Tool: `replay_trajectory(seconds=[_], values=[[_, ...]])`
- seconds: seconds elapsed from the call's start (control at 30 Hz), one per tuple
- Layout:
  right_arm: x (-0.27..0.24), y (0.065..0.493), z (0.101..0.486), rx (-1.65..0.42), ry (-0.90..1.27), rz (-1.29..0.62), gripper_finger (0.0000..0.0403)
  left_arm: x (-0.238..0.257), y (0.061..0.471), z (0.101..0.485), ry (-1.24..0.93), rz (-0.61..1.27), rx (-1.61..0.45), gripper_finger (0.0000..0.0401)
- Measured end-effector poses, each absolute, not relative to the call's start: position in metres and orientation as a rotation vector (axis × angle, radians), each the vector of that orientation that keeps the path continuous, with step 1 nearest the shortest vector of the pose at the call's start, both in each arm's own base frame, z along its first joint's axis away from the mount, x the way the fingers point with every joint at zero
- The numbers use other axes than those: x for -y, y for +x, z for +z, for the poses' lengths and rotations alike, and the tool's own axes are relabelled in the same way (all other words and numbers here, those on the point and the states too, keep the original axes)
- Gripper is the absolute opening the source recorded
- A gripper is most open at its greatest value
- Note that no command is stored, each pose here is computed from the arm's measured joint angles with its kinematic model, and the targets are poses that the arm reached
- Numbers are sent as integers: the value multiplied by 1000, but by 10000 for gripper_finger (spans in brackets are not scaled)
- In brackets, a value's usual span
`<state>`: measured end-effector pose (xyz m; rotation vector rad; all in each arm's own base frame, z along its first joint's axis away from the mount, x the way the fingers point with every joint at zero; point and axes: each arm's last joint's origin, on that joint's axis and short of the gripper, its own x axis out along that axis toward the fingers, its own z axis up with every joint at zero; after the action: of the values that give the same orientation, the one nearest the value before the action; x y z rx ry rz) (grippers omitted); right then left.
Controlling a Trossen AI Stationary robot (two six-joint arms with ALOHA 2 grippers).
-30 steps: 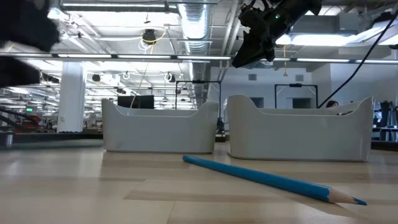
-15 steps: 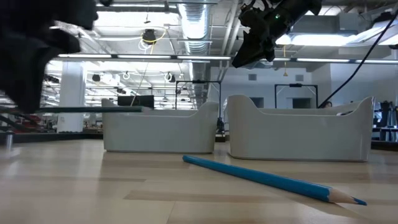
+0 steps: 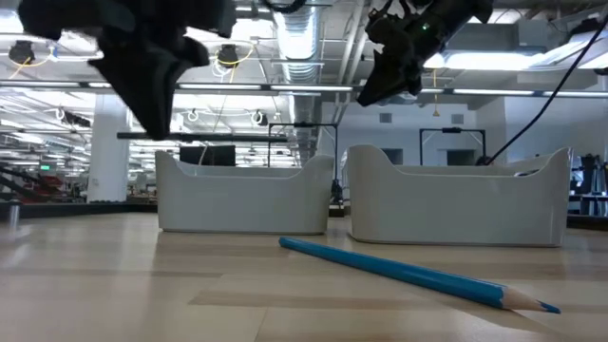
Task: Sort pens & pencils
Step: Put the green pencil into the left gray bin
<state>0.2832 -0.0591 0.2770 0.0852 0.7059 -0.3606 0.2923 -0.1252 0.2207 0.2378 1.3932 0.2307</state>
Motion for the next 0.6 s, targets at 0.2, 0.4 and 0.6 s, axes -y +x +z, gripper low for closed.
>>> replay_trajectory(seconds=[0.2, 0.4, 0.6], values=[[59, 281, 275, -742, 79, -359, 95, 114, 305, 243, 284, 151, -1390, 10], [58, 278, 271, -791, 79, -357, 95, 93, 316, 258, 365, 143, -1372, 10], [57, 272, 266, -868, 80, -356, 95, 61, 322, 258, 416, 127, -1425, 10]])
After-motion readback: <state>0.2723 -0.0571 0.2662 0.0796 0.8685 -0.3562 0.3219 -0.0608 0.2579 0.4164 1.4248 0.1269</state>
